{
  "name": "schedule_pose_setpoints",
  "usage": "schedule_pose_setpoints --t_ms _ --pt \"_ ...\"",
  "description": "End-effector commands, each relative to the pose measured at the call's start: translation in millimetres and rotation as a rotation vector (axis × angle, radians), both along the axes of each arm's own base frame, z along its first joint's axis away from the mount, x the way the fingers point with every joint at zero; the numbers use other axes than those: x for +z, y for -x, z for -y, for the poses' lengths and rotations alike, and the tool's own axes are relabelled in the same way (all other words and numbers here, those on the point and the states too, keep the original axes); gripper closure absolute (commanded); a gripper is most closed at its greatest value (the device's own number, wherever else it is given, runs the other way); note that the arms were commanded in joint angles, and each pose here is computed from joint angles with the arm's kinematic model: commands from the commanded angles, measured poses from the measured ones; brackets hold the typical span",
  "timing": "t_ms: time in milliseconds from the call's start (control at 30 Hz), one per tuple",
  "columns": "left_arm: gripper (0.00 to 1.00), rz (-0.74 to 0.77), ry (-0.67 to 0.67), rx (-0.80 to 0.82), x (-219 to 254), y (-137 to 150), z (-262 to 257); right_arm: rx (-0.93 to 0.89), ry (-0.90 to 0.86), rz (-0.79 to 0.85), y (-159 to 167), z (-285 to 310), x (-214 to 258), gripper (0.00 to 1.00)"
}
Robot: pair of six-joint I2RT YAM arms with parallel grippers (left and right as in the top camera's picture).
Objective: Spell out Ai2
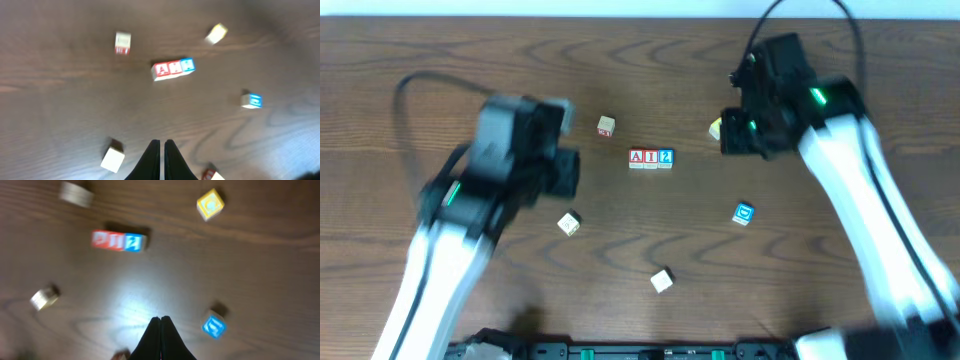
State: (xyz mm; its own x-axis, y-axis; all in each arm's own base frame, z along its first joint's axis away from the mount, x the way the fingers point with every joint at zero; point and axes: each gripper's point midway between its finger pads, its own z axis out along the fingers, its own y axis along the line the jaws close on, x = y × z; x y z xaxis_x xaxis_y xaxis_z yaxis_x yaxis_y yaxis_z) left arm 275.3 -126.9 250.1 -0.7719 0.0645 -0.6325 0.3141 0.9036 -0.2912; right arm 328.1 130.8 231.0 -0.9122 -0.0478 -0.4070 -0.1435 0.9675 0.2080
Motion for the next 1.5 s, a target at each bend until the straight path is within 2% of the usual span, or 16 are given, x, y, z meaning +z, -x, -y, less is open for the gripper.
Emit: schedule_pose_setpoints --t_ms 0,67,133,200,267,300,333,367,400,433,467,567,733,1033,1267,1467 --pt "0.94 0.104 -0.035 0.017 5 53 -21 -0.036 0.051 0.123 60 14 24 0.98" --pt "0.94 0.129 0.001 0.054 -7 94 -36 -0.067 0.004 0.173 107 24 20 0.99" --pt "0.94 0.095 0.019 0.08 -31 122 -46 -0.078 -0.042 0.187 138 32 7 0.98" --pt "0.94 0.061 0.045 0.085 -53 143 -49 -0.098 -0.101 0.199 163 39 -8 0.98" --pt "0.94 0.11 0.092 0.05 -51 150 -44 -0.107 -0.169 0.221 179 43 -14 0.99" --pt "0.95 0.138 0.098 0.052 -47 150 -45 -0.111 -0.201 0.24 183 44 -12 0.94" --pt "0.89 0.157 0.107 0.05 -43 149 -44 -0.109 -0.223 0.258 186 44 -8 0.68" --pt "0.77 0.163 0.116 0.043 -41 149 -42 -0.109 -0.237 0.272 188 45 -5 0.38" --pt "0.48 0.168 0.122 0.045 -40 148 -42 -0.122 -0.252 0.273 189 46 -4 0.01" --pt "0.15 0.17 0.126 0.047 -39 147 -41 -0.131 -0.26 0.272 189 46 -4 0.01" --pt "0.05 0.173 0.131 0.051 -37 146 -41 -0.137 -0.267 0.261 191 45 -4 0.01" --pt "0.05 0.165 0.183 0.093 -32 143 -40 -0.137 -0.265 0.235 194 45 -9 0.01" --pt "0.05 -0.014 0.419 0.326 -33 143 -40 -0.138 -0.259 0.227 196 46 -11 0.01" --pt "0.05 -0.024 0.431 0.349 -33 143 -41 -0.138 -0.258 0.226 196 47 -11 0.01" --pt "0.05 0.266 0.223 0.559 -21 101 -94 -0.138 -0.258 0.226 196 47 -11 0.01" --pt "0.04 0.41 -0.1 0.521 -55 72 -116 -0.138 -0.258 0.226 196 47 -11 0.01"
